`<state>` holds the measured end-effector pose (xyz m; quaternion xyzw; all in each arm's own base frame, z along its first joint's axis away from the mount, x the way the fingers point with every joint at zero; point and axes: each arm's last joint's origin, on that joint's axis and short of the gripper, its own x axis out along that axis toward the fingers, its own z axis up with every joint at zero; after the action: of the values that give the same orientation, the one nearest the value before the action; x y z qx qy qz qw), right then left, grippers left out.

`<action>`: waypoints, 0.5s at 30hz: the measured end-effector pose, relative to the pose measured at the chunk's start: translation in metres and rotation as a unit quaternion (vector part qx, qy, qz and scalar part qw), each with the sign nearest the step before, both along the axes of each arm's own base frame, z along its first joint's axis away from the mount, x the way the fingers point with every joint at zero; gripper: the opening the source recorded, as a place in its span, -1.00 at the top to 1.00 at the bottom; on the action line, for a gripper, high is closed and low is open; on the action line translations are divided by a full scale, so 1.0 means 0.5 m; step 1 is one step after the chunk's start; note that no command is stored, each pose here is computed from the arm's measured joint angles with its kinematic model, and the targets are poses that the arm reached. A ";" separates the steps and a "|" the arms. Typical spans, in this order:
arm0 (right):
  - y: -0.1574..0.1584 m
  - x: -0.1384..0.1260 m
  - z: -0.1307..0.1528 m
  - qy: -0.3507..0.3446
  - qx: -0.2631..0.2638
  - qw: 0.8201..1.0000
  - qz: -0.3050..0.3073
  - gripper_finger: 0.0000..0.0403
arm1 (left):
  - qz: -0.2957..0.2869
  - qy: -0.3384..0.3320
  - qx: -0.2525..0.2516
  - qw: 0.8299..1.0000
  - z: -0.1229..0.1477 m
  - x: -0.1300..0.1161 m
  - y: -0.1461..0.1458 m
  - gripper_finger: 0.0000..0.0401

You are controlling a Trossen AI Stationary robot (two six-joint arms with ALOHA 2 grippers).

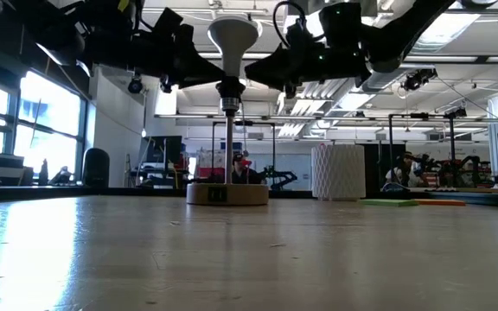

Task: Screw lightbulb
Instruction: Insert the white lightbulb into the brown lamp

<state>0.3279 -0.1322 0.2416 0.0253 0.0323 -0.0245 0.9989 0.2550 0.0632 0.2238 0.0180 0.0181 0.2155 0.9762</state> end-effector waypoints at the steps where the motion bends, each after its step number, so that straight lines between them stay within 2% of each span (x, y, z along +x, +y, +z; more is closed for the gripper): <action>1: -0.002 0.002 0.001 -0.001 0.000 1.000 -0.016 0.59 | 0.000 -0.003 0.002 1.000 0.001 0.000 0.000 0.72; 5: 0.001 0.015 0.007 -0.002 -0.005 0.998 -0.058 0.94 | -0.004 -0.021 0.018 1.000 0.011 0.001 -0.005 0.96; 15: 0.008 0.057 0.015 0.001 -0.003 0.999 -0.036 0.98 | -0.005 -0.035 0.009 0.999 0.014 0.001 -0.006 1.00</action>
<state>0.3562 -0.1282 0.2492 0.0237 0.0327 -0.0609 0.9973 0.2556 0.0604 0.2307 0.0190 -0.0178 0.2112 0.9771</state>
